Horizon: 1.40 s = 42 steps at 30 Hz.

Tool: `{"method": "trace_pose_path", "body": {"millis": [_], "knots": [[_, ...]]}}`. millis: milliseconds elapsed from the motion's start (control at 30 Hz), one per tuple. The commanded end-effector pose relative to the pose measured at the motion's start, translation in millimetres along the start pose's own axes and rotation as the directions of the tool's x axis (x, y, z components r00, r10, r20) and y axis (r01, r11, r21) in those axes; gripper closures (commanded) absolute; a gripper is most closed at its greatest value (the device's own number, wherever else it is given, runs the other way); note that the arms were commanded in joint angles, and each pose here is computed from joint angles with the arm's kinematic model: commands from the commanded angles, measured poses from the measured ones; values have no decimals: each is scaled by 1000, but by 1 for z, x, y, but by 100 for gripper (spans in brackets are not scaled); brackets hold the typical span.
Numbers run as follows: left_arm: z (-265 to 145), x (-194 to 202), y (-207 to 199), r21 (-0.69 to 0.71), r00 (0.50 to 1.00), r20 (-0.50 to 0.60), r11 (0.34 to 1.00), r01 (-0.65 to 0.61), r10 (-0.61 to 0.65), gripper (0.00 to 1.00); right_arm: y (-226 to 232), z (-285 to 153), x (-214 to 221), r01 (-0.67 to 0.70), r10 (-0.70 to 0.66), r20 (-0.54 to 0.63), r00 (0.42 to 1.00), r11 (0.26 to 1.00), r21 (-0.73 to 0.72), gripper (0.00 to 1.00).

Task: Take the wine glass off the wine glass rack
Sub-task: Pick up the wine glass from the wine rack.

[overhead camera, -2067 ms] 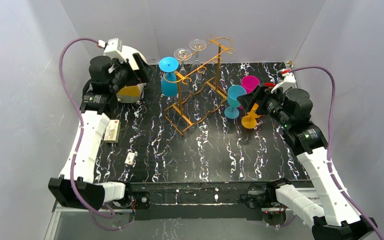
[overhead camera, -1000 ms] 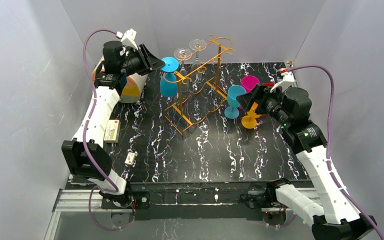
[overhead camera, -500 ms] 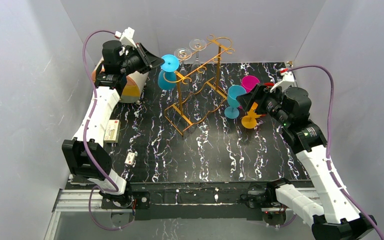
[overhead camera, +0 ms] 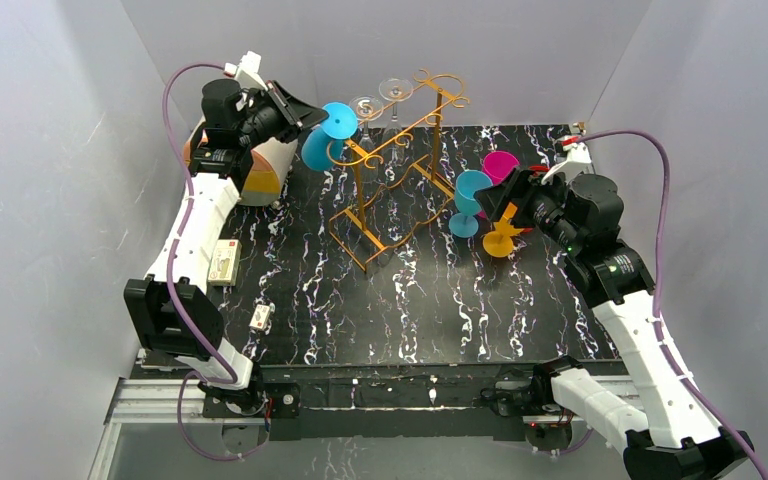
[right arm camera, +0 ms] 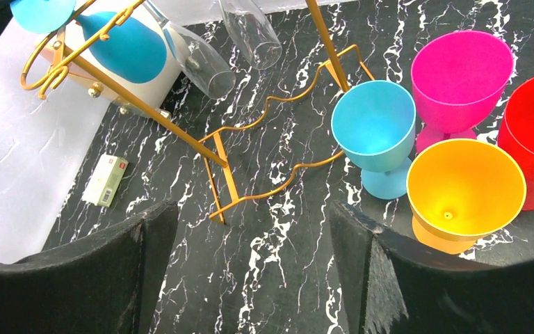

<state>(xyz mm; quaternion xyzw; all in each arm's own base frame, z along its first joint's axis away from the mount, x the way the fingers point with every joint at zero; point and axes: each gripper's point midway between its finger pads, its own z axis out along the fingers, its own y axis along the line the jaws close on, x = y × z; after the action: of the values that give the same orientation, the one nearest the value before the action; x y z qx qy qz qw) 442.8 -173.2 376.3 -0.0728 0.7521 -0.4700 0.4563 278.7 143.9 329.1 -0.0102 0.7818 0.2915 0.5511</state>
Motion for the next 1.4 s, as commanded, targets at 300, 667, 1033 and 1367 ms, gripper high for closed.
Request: {"method": "trace_pose_path", "body": {"millis": [300, 667, 1033, 1367], "knots": [[1, -25, -4, 44, 995, 80, 997, 59, -63, 100, 9, -11, -29, 30, -29, 88, 996, 1000, -9, 13], [-11, -40, -11, 108, 981, 152, 988, 109, -124, 100, 9, -13, -29, 30, -29, 91, 995, 1000, -7, 13], [-19, -50, -26, 194, 969, 169, 970, 147, -180, 100, 10, -14, -30, 29, -28, 92, 995, 1000, -7, 13], [-19, -50, -14, 184, 960, 186, 967, 176, -210, 100, 9, -17, -31, 33, -33, 98, 995, 999, -2, 12]]}}
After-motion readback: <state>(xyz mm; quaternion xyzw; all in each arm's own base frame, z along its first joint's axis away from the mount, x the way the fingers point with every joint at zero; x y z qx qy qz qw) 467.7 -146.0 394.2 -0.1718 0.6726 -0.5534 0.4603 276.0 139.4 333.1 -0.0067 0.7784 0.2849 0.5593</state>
